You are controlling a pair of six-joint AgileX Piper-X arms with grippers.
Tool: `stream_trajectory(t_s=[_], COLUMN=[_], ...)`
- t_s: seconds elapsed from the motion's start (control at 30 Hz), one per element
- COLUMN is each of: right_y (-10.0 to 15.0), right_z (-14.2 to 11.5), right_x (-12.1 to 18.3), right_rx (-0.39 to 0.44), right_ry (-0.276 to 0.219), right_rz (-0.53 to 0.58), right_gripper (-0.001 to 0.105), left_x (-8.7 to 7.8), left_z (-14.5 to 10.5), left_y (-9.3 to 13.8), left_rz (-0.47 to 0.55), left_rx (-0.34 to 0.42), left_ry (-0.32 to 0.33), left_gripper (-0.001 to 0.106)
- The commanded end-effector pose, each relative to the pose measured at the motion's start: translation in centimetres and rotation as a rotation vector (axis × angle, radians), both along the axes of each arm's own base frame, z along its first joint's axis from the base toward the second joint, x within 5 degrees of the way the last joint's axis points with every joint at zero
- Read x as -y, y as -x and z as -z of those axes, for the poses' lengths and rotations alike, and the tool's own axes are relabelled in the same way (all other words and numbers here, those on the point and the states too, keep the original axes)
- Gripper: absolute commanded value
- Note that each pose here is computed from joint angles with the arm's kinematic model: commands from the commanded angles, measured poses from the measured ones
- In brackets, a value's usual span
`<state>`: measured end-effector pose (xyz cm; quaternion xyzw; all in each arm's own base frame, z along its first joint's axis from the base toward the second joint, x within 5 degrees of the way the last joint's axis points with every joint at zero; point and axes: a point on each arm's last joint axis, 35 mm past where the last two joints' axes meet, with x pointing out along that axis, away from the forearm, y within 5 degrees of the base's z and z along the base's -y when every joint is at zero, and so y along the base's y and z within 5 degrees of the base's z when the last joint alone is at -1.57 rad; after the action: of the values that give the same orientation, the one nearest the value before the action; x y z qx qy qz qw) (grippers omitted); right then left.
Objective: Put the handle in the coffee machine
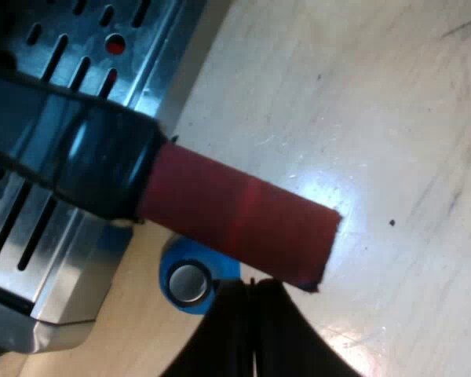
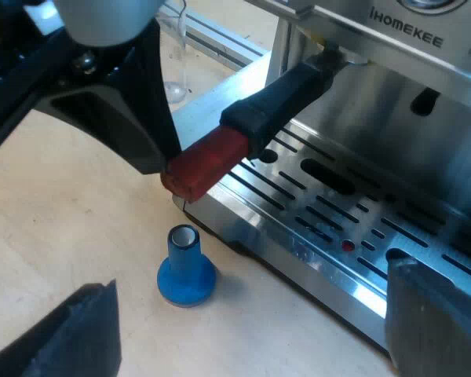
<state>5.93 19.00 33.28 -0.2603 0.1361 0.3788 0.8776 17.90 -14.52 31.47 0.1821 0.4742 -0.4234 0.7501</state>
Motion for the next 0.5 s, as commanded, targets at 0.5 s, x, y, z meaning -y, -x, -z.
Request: stream_trajectory(t_s=[0.5], right_y=[0.0], right_z=[-0.3], right_x=[0.2], right_rx=[0.005], right_ry=[-0.009], right_rz=[0.007], right_gripper=[0.071], left_x=[1.6], left_z=[-1.1], left_y=[1.2], left_rz=[0.209], left_rx=[0.001], left_ry=[0.127], left_gripper=[0.000])
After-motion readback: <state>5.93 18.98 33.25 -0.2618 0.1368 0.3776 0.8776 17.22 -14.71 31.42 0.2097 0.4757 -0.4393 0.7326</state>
